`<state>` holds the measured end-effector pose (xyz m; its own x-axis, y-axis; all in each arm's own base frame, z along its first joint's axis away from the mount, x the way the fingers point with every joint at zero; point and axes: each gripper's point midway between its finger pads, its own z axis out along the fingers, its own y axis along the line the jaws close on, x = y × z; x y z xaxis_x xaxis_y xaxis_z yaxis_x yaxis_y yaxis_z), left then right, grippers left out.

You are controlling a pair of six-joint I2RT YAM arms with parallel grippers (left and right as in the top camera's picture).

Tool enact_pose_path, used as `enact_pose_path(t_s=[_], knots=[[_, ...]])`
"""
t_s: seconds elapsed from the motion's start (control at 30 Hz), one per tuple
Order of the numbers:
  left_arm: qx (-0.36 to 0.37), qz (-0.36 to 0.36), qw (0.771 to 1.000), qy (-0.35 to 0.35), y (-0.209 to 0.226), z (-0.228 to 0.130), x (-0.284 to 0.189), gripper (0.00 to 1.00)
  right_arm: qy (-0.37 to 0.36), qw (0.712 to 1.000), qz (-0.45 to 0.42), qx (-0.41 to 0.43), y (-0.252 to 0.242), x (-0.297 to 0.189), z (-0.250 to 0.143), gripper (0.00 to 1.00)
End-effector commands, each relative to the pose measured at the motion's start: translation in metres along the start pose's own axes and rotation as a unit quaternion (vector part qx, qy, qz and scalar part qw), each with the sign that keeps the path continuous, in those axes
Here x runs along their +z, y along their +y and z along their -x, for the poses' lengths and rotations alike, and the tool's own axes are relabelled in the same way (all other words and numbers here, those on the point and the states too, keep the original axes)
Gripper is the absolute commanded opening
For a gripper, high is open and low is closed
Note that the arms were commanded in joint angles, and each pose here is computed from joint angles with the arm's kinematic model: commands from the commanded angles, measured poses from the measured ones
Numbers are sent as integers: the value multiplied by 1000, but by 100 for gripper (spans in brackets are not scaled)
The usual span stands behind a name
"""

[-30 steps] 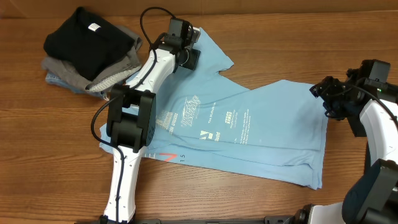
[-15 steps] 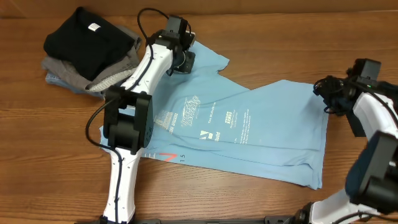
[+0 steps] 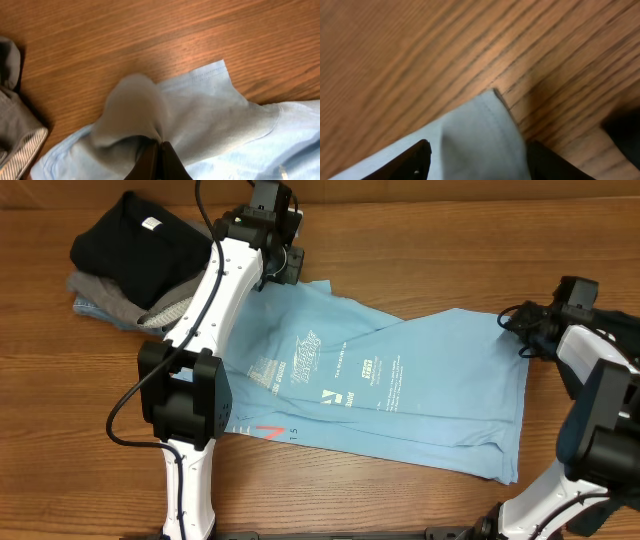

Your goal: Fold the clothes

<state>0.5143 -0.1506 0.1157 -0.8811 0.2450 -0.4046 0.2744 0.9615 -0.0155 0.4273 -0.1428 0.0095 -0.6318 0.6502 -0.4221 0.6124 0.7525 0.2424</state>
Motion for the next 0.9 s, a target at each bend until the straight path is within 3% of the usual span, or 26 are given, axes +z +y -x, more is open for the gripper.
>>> enact_pose_path(t_s=[0.0,0.03,0.2,0.33,0.63,0.87], knots=[[-9,15,1000,-4,7,3,-9,4,3,1000,-5,-2,-2,14,0,65],[-9,15,1000,-2,7,2,-9,4,6,1000,-2,-2,-2,17,-2,63],[-9,13,1000,10,7,-5,-12,4,14,999,33,-12,11,17,-3,24],[-10,14,1000,13,7,-7,-19,4,5,999,37,-18,16,-3,9,4],[-12,70,997,28,26,-21,-58,4,-21,999,40,-14,26,-98,26,4],[-41,96,989,108,37,-62,-70,4,49,998,-14,33,1,-142,-18,4]])
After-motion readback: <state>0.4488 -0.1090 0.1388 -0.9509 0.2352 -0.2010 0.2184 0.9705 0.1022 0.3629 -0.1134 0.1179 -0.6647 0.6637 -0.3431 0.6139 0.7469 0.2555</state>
